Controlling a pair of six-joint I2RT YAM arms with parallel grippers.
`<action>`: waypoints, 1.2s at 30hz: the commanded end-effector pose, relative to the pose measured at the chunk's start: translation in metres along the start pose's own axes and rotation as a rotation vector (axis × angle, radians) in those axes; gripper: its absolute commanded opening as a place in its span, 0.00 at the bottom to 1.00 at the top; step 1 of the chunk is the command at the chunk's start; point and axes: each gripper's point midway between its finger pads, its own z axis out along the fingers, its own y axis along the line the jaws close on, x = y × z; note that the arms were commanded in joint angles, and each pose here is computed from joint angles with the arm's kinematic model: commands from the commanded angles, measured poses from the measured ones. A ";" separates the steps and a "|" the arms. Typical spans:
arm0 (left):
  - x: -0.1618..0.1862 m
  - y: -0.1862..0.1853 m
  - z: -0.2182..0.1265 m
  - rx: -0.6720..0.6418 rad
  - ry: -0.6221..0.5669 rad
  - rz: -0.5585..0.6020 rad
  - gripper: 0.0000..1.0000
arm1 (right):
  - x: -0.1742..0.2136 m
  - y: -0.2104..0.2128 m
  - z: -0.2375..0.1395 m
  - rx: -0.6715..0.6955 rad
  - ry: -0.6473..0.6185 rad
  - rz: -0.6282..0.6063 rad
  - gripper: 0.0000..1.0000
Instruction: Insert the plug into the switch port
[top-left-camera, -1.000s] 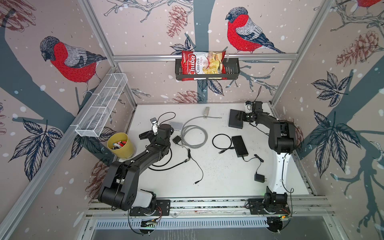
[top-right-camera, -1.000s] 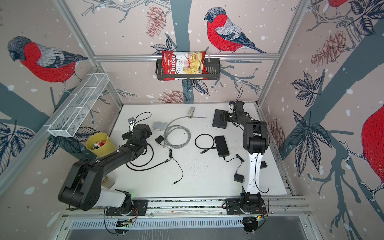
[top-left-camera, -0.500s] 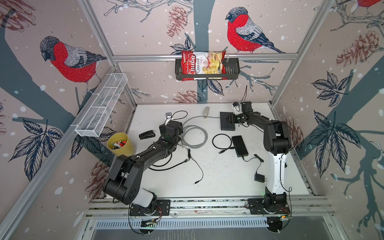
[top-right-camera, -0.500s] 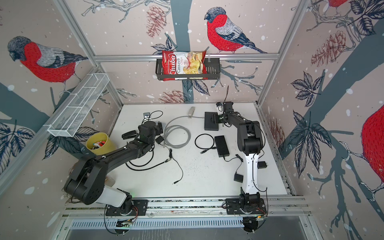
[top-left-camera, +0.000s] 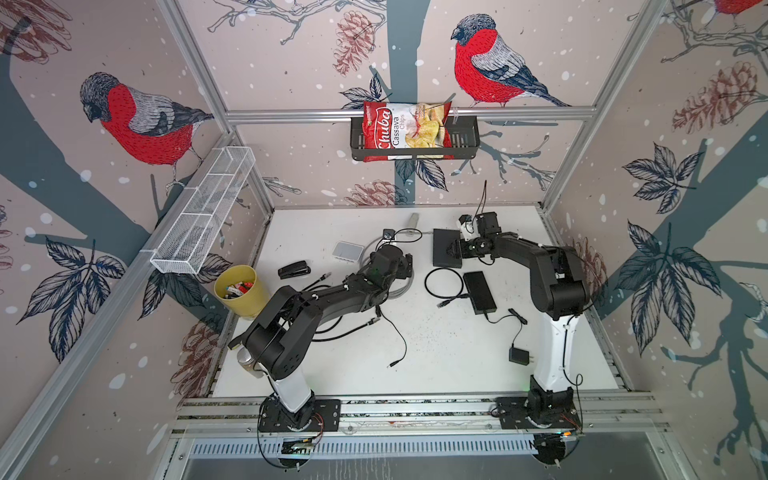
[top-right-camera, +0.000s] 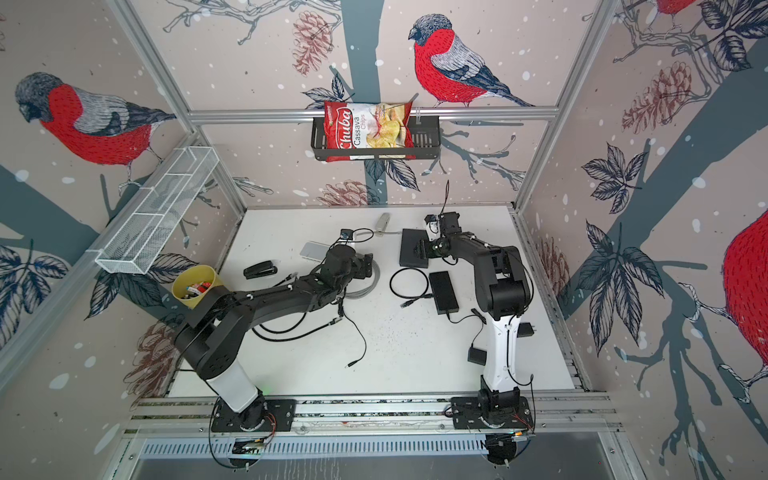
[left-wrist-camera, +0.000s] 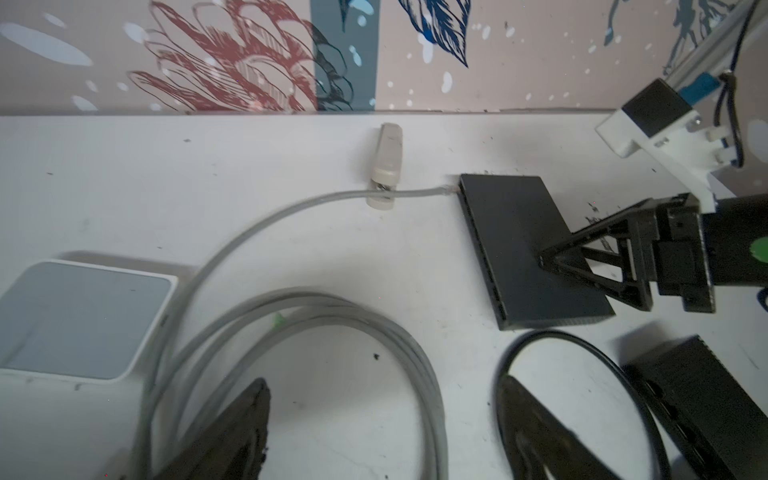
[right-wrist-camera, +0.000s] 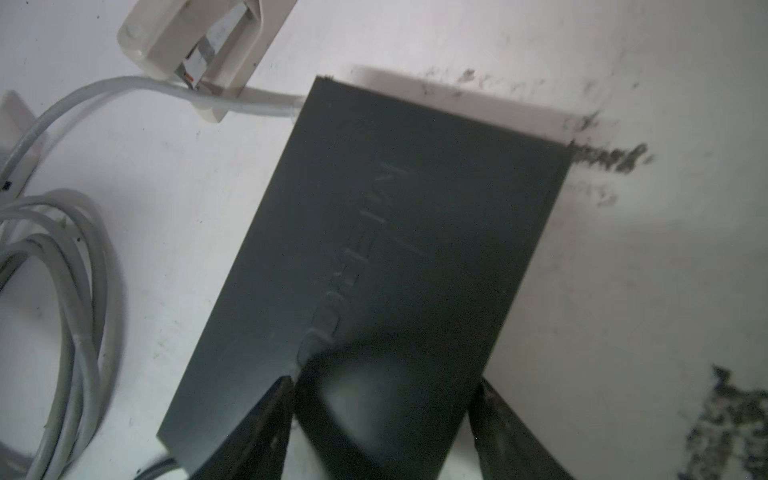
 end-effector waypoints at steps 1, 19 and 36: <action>-0.001 -0.030 0.006 0.126 0.031 -0.041 0.84 | 0.015 0.008 -0.006 -0.035 0.047 0.045 0.66; 0.041 -0.082 0.056 0.268 0.174 -0.059 0.76 | -0.004 0.068 -0.034 -0.327 -0.074 0.067 0.66; 0.052 -0.095 0.070 0.295 0.252 -0.072 0.77 | -0.080 -0.052 0.000 -0.019 -0.220 0.204 0.70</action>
